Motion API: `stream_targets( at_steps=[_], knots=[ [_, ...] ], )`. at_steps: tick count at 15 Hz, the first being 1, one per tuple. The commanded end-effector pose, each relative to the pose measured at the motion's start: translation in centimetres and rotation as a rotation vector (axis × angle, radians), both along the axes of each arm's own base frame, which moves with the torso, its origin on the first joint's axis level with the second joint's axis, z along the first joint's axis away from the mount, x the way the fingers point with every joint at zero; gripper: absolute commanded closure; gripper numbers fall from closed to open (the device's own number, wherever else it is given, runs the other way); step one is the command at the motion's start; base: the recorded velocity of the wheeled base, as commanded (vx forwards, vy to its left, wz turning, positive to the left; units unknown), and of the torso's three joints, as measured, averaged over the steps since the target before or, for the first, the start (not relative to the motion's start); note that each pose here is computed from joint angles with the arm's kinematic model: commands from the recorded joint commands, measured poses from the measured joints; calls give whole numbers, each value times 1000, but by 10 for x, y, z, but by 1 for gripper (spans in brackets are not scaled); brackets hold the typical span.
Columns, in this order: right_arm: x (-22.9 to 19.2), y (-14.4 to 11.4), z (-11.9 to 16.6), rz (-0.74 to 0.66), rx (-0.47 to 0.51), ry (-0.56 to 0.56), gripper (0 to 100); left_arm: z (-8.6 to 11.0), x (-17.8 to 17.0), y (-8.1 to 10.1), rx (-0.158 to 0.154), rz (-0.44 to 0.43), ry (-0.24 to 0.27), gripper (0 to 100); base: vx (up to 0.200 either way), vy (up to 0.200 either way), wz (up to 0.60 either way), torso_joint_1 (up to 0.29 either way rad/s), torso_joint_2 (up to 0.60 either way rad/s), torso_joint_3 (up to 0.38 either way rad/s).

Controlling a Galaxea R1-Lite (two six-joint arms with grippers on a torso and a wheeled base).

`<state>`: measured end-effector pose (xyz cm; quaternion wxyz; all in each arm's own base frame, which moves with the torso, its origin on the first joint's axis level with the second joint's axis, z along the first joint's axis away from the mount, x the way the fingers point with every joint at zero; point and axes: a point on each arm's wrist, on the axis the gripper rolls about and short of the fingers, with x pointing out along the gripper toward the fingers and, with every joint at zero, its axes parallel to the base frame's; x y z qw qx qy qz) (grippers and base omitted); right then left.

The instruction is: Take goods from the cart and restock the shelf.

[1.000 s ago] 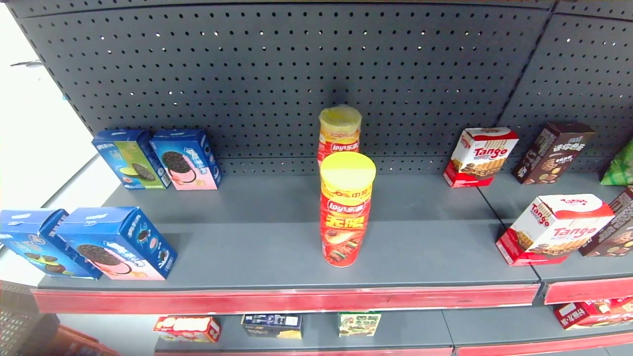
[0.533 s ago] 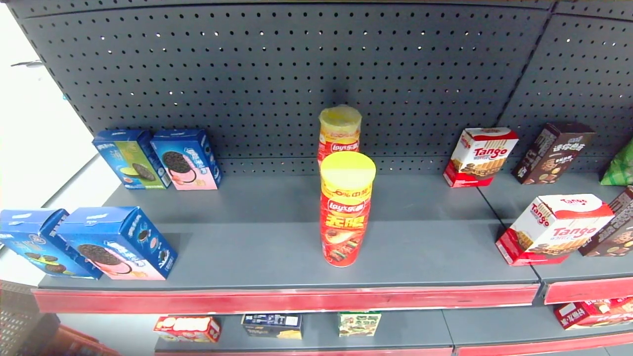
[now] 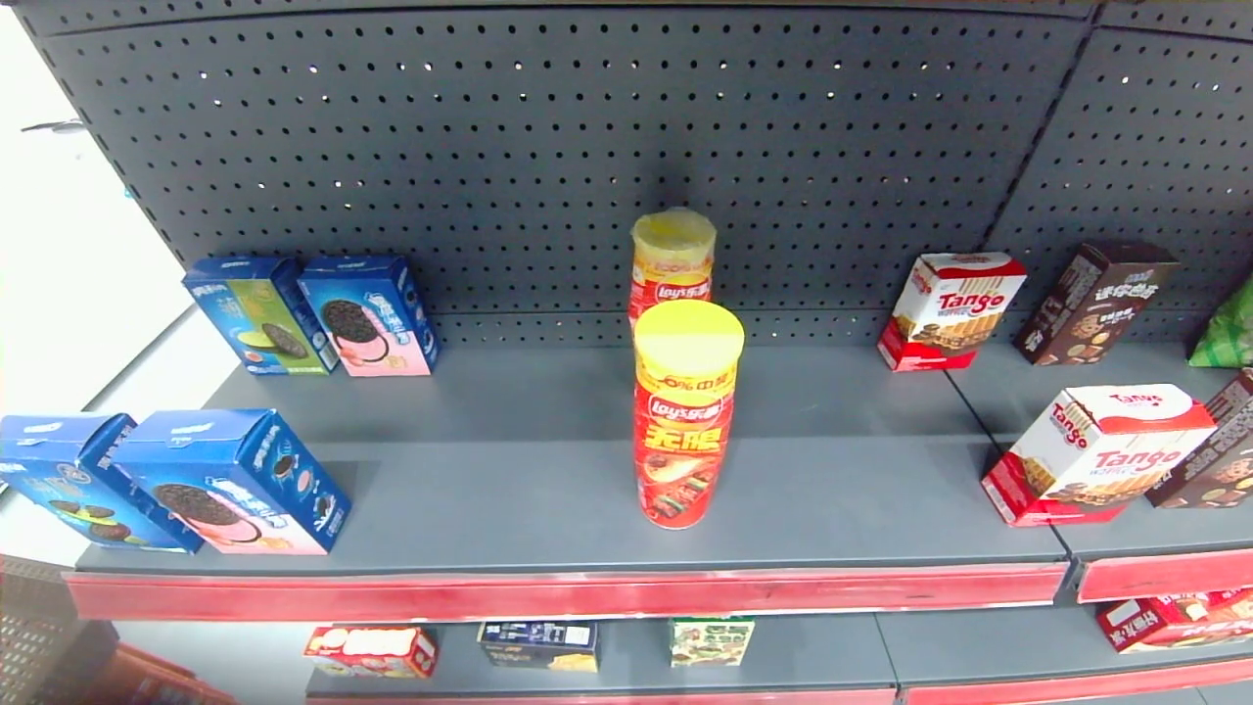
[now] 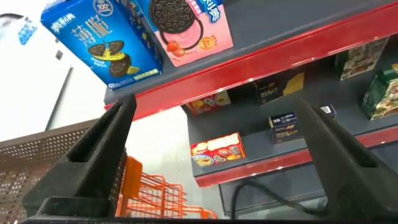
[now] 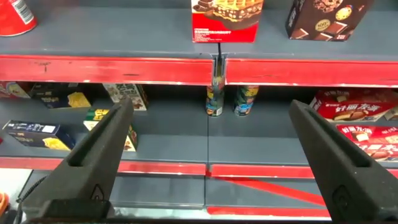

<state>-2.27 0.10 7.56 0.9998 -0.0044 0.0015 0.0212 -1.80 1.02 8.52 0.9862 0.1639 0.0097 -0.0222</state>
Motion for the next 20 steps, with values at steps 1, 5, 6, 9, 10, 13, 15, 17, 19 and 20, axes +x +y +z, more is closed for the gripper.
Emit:
stream_targets(
  at_steps=[1,5,6,9,10,13,15,17,19,20],
  knots=[
    [0,0,0,1,0,1,0,1,2,-2,-8,60,32,0,0,0,0,0,0,0],
    [0,0,0,1,0,1,0,1,2,-6,-21,142,41,0,0,0,0,0,0,0],
    [0,0,0,1,0,1,0,-1,0,-6,-50,130,9,0,0,0,0,0,0,0],
    [0,0,0,1,0,1,0,-1,0,-6,-129,131,13,0,0,0,0,0,0,0],
    [0,0,0,1,0,1,0,-1,0,-6,-156,116,22,0,0,0,0,0,0,0],
    [0,0,0,1,0,1,0,-1,-1,-9,-178,-20,39,0,0,0,0,0,0,0],
    [0,0,0,1,0,1,0,-2,-2,-13,-234,43,53,0,0,0,0,0,0,0],
    [0,0,0,1,0,1,0,-2,-2,-14,-269,6,54,0,0,0,0,0,0,0],
    [0,0,0,1,0,1,0,-3,-7,-12,-255,-77,-21,0,0,0,0,0,0,0],
    [0,0,0,1,0,1,0,-3,-6,-12,-251,-71,-48,0,0,0,0,0,0,0]
  ],
)
